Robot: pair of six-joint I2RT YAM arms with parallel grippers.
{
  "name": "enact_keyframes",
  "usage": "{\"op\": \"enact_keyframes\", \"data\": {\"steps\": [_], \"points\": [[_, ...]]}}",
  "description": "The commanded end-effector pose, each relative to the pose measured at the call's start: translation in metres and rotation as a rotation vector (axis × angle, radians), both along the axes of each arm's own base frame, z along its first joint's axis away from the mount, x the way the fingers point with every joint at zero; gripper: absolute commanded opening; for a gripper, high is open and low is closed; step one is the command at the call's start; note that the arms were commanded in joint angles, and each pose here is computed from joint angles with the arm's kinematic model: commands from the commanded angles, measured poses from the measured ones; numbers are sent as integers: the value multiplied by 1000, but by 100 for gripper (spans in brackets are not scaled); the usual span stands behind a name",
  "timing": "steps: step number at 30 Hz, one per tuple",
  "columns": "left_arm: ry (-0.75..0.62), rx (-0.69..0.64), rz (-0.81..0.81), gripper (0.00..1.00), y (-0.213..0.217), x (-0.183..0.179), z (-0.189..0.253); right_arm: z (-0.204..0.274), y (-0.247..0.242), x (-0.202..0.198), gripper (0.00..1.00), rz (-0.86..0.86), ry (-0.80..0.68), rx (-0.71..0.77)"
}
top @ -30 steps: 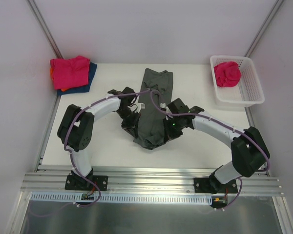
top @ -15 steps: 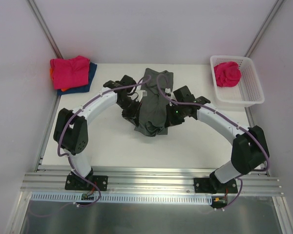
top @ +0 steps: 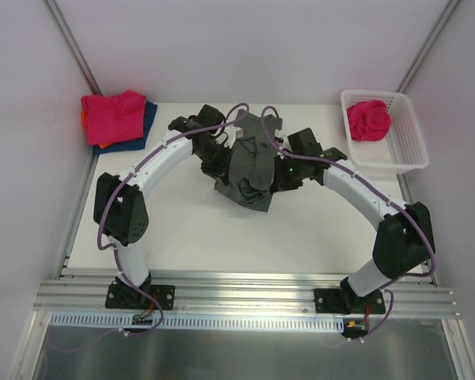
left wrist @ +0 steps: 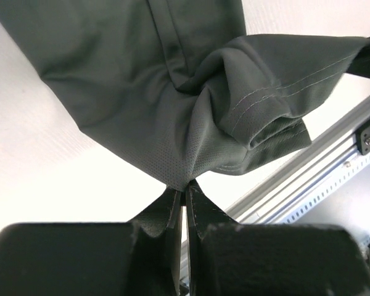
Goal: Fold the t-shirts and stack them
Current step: Fold the folded rectangular tshirt in 1/3 of the way
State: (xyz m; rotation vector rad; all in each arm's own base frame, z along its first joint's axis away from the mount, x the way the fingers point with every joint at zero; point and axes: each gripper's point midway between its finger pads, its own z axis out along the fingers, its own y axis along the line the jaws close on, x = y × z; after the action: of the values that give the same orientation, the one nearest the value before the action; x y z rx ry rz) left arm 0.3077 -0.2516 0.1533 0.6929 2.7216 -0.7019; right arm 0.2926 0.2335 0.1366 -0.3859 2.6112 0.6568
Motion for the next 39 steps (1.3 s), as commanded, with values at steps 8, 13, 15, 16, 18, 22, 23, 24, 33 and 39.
{"op": "enact_keyframes", "data": {"steps": [8, 13, 15, 16, 18, 22, 23, 24, 33, 39], "points": [[-65, 38, 1, 0, 2, 25, 4, 29, -8, 51, 1, -64, -104, 33], [-87, 53, 37, 0, 6, 49, -1, 33, -1, 65, 1, -64, -116, 47], [-105, 57, 58, 0, 8, 62, 1, 28, 1, 70, 1, -64, -107, 44], [-105, 62, 65, 0, 8, 67, -3, 29, 2, 73, 1, -64, -111, 46], [-124, 64, 78, 0, 7, 78, -2, 28, 4, 77, 1, -64, -110, 45], [-125, 73, 97, 0, 9, 91, -10, 18, 8, 89, 0, -70, -94, 34], [-127, 72, 104, 0, 10, 95, -11, 22, 10, 93, 1, -70, -104, 39], [-124, 72, 110, 0, 10, 97, -13, 20, 10, 96, 1, -72, -102, 36], [-143, 90, 138, 0, 12, 128, -31, 6, 11, 116, 1, -67, -117, -8], [-168, 106, 151, 0, 15, 147, -39, -6, 11, 126, 1, -68, -120, -37]]}}
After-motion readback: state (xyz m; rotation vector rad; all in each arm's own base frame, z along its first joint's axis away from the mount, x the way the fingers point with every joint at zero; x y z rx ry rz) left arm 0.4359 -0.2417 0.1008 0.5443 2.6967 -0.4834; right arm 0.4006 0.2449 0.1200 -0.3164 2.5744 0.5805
